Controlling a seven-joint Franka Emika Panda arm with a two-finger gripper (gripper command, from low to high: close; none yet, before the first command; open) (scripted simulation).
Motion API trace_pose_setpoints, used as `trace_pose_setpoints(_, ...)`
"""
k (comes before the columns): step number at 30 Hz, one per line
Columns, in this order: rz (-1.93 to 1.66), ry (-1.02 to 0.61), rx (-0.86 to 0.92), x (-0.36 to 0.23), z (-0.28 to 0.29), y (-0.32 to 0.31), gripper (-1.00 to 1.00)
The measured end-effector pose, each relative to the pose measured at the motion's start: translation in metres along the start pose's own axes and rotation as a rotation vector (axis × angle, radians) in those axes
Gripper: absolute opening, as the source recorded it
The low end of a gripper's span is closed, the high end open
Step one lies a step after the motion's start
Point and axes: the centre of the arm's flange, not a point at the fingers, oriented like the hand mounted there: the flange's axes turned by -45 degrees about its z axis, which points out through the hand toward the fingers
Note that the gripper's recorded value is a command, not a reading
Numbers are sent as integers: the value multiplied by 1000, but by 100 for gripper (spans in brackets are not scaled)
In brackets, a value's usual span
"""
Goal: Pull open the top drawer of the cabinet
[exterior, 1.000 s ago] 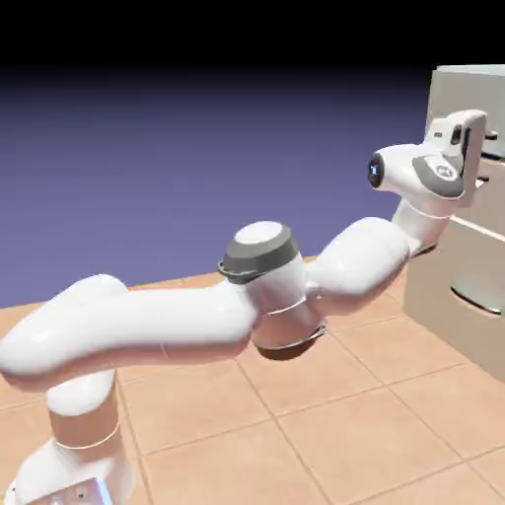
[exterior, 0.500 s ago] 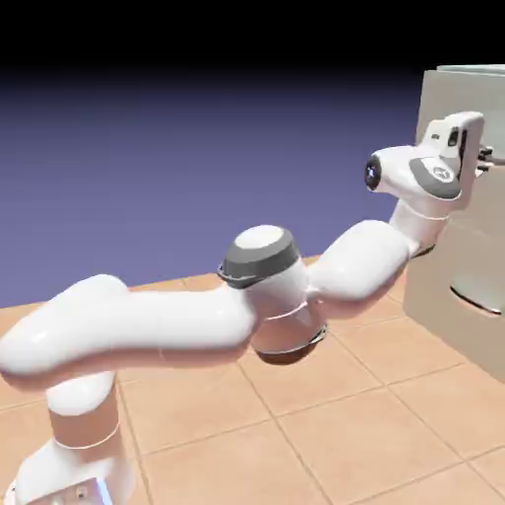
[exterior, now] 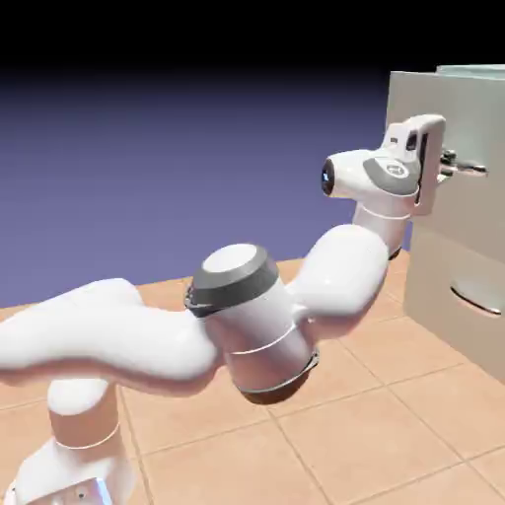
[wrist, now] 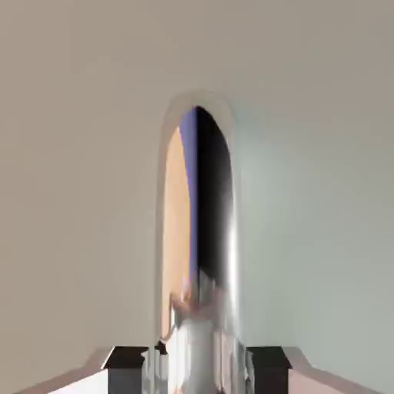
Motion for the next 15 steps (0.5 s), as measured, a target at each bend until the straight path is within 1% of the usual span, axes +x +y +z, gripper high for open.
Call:
trace_pose_setpoints(11,-3,1,-2,1,-110,0,-100)
trace_pose_setpoints(12,-3,1,-2,1,-114,-1,100)
trace_pose_setpoints(14,-3,1,-5,1,-114,0,100)
trace_pose_setpoints(15,-2,1,-5,0,-125,0,100)
